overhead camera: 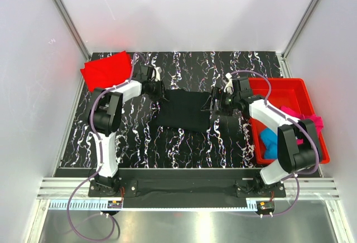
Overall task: Fold and stack the t-shirts
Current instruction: Neatly place the folded tshirt to the corner
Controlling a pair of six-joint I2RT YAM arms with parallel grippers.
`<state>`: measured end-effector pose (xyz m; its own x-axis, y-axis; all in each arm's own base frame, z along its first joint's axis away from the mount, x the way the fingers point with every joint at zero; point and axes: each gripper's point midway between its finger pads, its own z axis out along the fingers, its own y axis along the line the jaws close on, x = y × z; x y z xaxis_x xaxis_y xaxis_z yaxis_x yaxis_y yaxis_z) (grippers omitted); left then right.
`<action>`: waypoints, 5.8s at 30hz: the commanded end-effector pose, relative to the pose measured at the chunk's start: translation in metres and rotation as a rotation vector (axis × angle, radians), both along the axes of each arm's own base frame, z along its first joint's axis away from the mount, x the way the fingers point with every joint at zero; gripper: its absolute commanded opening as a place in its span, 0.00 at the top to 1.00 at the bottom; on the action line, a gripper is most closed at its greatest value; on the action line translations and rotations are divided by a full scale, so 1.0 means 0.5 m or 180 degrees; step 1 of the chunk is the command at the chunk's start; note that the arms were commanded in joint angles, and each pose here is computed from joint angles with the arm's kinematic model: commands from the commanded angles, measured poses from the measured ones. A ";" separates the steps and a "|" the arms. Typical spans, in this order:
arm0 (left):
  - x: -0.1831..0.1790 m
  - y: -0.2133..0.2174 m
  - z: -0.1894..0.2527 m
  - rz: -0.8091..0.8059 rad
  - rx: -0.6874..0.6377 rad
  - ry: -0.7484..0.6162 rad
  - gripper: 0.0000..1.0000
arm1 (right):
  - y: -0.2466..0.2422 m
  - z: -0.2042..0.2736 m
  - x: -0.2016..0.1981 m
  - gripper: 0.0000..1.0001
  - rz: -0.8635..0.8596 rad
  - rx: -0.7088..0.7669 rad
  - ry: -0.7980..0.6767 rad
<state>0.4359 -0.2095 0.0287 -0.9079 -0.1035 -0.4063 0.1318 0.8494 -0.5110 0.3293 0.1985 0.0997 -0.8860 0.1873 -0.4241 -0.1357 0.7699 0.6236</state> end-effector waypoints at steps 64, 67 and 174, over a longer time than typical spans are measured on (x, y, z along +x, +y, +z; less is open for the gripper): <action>0.359 0.796 0.323 0.2731 0.0902 -0.1542 1.00 | 0.033 0.006 0.109 0.04 -0.0029 0.0104 -0.0208; 0.354 0.837 0.291 0.2733 0.1051 -0.1468 0.97 | 0.033 0.006 0.113 0.04 -0.0040 0.0113 -0.0220; -0.360 0.017 0.576 -0.0648 -0.0822 -0.2388 0.01 | -0.087 0.371 -0.098 0.00 -0.0676 0.0219 -0.1271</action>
